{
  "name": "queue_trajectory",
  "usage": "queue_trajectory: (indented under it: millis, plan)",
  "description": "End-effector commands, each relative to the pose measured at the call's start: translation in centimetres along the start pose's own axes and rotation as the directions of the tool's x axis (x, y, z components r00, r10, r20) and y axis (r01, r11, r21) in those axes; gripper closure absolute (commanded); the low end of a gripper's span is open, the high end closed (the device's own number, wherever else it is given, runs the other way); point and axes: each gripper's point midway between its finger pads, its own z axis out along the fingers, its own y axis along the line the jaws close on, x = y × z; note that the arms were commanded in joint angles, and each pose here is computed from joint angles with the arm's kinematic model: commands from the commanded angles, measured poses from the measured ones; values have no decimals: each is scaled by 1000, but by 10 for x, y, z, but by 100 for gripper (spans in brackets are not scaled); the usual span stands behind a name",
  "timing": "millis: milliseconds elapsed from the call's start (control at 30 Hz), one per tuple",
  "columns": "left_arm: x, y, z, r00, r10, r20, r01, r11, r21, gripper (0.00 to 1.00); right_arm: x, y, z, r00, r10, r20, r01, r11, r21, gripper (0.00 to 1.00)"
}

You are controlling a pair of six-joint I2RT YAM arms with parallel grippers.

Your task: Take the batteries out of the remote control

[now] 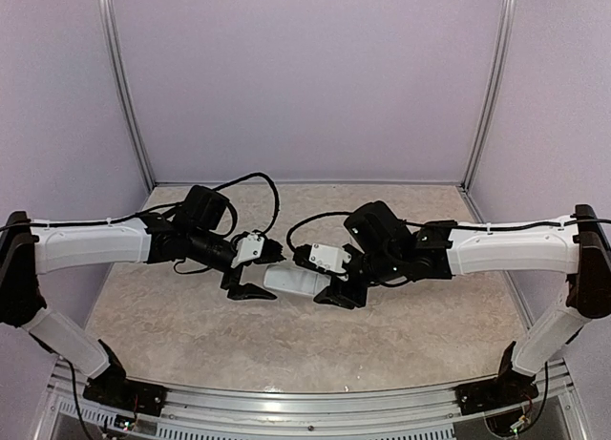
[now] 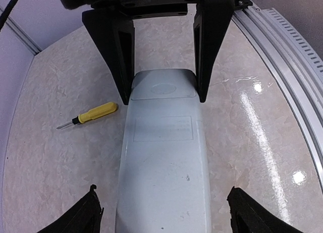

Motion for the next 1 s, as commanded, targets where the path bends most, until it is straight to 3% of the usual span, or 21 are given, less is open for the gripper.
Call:
queue_trajectory:
  millis: [0,500,667,967]
  plan:
    - [2,-5,3,1000,-14,13,14,1000,22,16,-20,-1,-8,999,-20,40,20,1000,9,67]
    - [3,-2,8,1000,-21,21,21,1000,22,25,-25,1,-9,998,-23,53,23,1000,7,67]
    - [-7,-2,0,996,-13,91,12,1000,8,28,-26,1,-9,998,-21,59,20,1000,6,67]
    - [-10,-1,-4,995,-6,95,6,1000,-3,33,-30,2,-11,996,-13,89,13,1000,2,68]
